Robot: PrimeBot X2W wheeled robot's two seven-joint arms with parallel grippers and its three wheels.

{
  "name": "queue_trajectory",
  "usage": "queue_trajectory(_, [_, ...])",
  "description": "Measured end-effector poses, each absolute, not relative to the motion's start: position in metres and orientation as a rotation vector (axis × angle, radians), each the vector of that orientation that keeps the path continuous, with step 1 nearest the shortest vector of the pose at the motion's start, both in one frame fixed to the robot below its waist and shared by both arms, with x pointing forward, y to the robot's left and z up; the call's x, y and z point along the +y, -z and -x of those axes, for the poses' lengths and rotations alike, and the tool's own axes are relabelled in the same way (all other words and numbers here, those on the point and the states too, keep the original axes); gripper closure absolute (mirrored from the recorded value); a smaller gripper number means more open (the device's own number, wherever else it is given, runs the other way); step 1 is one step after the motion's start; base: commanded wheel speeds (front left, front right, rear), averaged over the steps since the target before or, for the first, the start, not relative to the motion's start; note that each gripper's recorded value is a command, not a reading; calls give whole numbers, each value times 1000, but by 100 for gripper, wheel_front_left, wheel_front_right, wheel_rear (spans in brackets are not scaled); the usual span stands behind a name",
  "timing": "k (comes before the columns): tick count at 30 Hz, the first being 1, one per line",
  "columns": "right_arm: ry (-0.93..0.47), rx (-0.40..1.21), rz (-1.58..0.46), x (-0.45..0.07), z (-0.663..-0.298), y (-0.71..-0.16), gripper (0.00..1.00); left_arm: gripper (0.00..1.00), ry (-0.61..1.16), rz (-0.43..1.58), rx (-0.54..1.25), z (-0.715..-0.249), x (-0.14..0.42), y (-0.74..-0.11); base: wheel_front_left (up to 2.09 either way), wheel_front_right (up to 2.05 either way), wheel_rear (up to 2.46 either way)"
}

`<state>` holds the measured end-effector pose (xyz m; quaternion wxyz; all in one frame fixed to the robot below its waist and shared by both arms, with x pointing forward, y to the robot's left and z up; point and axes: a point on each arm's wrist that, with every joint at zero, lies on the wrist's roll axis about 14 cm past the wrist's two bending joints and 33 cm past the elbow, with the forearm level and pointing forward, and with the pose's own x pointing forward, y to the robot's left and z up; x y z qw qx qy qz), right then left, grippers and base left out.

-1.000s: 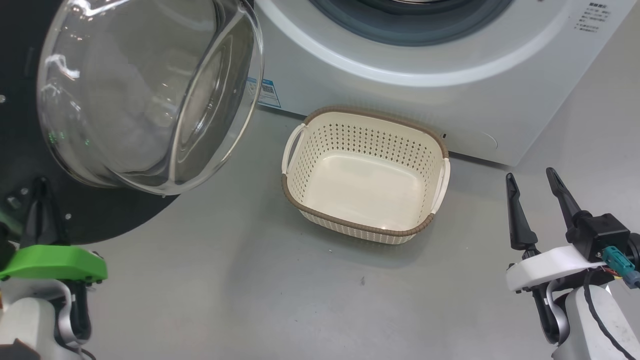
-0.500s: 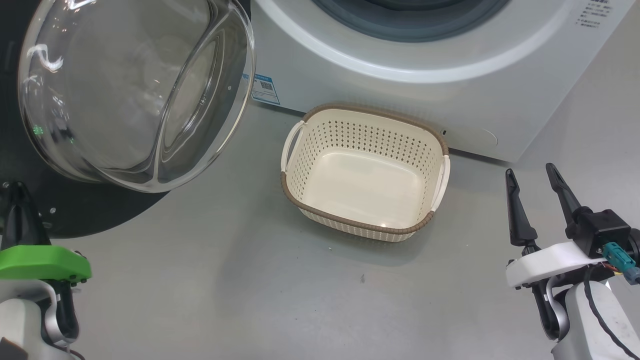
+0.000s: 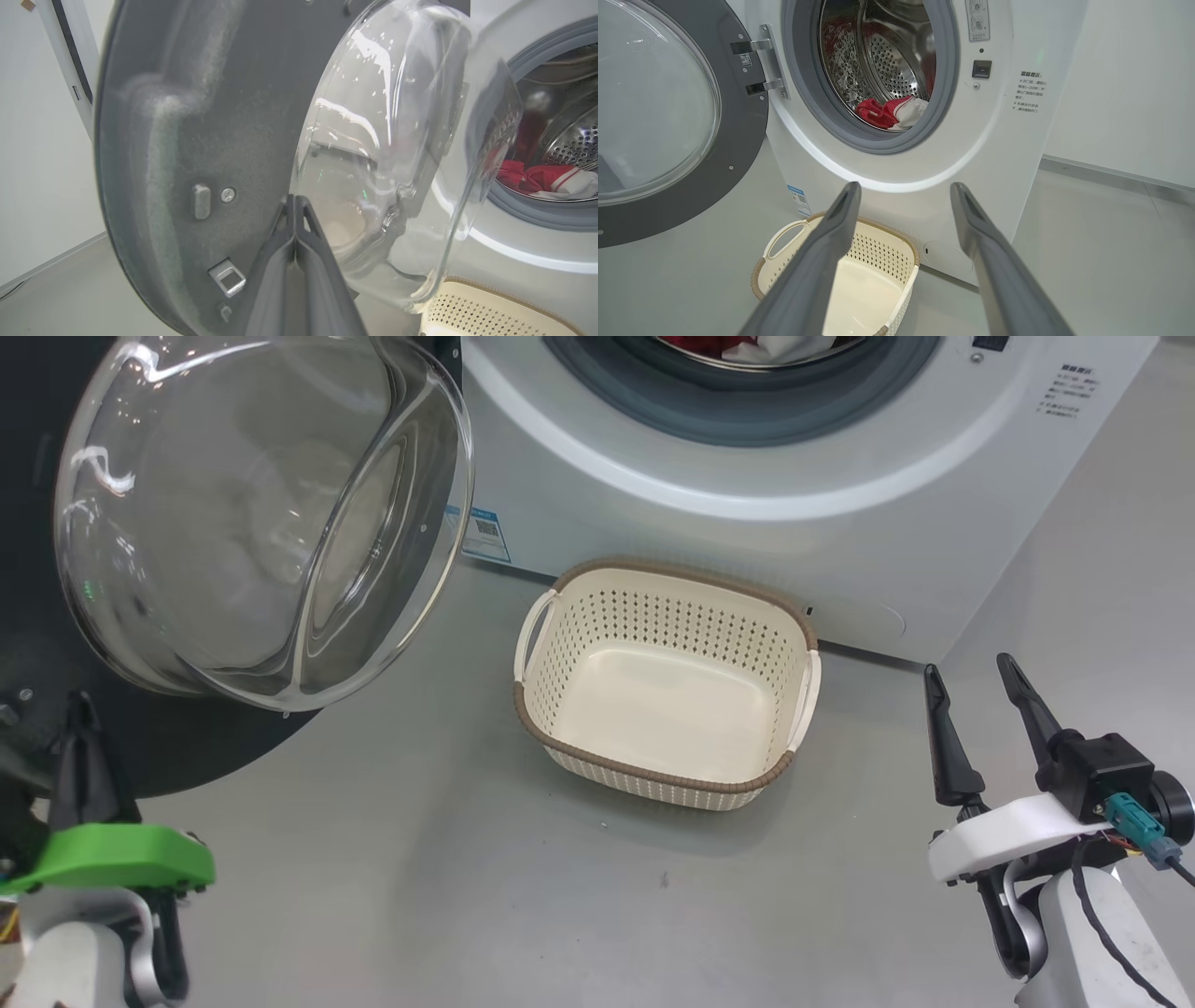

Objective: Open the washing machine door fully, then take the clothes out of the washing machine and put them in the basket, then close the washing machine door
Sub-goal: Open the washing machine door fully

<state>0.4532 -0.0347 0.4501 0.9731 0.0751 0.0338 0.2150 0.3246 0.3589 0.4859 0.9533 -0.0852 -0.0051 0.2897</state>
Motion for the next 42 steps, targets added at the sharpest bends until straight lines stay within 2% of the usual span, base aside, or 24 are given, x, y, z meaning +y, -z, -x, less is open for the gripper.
queue_trajectory(9, [-417,61,-151,-41,-443,-458,0,100,-491,198,-24,-317,317,-487,0,0,0])
queue_trajectory(11, [-416,63,-150,-41,-439,-458,0,74,-457,208,-17,-315,304,-484,0,0,0])
queue_trajectory(12, [-416,62,-150,-42,-438,-459,0,74,-441,217,-12,-313,298,-482,0,0,0])
queue_trajectory(13, [-417,62,-151,-42,-436,-460,0,61,-430,225,-8,-312,292,-480,0,0,0])
queue_trajectory(14, [-419,62,-155,-42,-435,-460,0,53,-419,231,-6,-310,287,-480,0,0,0])
queue_trajectory(16, [-413,61,-159,-44,-432,-462,0,14,-388,236,-11,-311,279,-481,0,0,0])
queue_trajectory(17, [-411,59,-159,-45,-431,-463,0,2,-363,236,-17,-313,273,-483,0,0,0])
queue_trajectory(18, [-409,57,-161,-46,-431,-464,0,0,-344,239,-24,-315,268,-486,0,0,0])
queue_trajectory(27, [-375,47,-158,-60,-422,-469,0,0,-203,252,-27,-325,229,-489,0,0,0])
queue_trajectory(42, [-222,58,-164,-115,-392,-465,0,0,22,256,34,-352,163,-485,0,0,0])
